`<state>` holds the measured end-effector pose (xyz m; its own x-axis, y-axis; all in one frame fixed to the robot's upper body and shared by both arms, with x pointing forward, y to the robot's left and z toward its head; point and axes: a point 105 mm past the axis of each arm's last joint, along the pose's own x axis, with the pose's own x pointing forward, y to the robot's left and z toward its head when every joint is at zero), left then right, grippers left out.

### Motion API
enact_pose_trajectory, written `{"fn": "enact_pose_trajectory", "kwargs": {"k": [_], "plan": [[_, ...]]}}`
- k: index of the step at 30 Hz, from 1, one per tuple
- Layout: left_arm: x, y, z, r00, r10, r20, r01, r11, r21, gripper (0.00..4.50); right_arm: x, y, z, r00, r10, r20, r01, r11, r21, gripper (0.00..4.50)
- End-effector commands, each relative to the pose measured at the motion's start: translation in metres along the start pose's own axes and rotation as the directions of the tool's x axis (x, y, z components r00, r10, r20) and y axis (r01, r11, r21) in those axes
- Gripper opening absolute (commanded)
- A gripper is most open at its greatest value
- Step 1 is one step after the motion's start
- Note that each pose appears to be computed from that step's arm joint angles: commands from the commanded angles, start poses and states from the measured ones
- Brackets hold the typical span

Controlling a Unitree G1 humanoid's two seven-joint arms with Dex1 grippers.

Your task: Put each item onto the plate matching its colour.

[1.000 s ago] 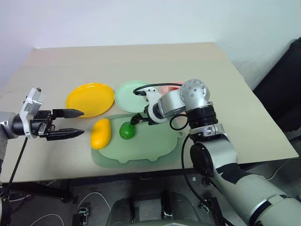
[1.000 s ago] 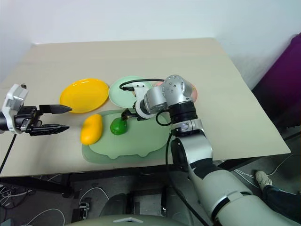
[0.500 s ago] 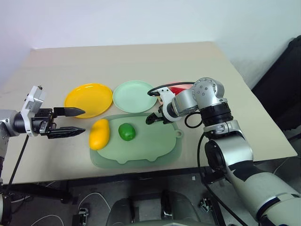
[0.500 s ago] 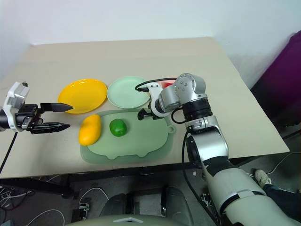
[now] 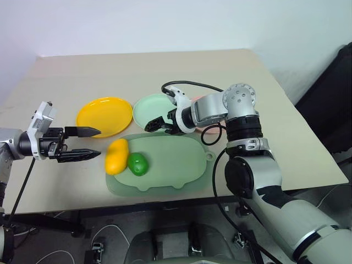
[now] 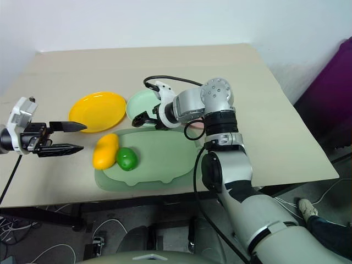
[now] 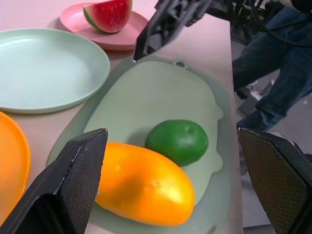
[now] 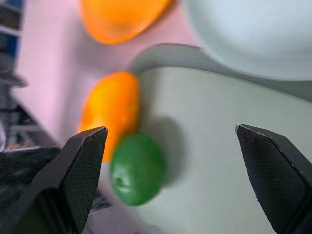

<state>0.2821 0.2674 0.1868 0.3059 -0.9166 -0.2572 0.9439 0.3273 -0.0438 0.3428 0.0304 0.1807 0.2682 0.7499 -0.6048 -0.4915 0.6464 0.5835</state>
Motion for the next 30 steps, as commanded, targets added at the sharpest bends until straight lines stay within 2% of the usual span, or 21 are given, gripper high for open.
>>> {"fn": "enact_pose_trajectory", "kwargs": {"k": [1, 13, 20, 30], "plan": [[-0.004, 0.000, 0.012, 1.000, 0.002, 0.012, -0.002, 0.999, 0.042, 4.50, 0.004, 0.021, -0.011, 0.996, 0.078, -0.036, -0.081, 0.992, -0.092, 4.48], [-0.004, 0.000, 0.013, 1.000, 0.003, 0.011, -0.004, 0.999, 0.039, 4.50, 0.009, 0.025, -0.036, 0.983, 0.102, -0.153, -0.127, 0.979, -0.161, 4.48], [-0.004, 0.000, 0.012, 1.000, 0.003, 0.012, -0.003, 0.999, 0.039, 4.50, 0.025, 0.018, -0.067, 0.965, 0.067, -0.253, -0.117, 0.975, -0.189, 4.48], [-0.007, -0.001, 0.010, 1.000, 0.010, 0.008, -0.010, 0.999, 0.033, 4.50, 0.030, 0.015, -0.064, 0.972, 0.050, -0.230, -0.086, 0.985, -0.151, 4.48]]}}
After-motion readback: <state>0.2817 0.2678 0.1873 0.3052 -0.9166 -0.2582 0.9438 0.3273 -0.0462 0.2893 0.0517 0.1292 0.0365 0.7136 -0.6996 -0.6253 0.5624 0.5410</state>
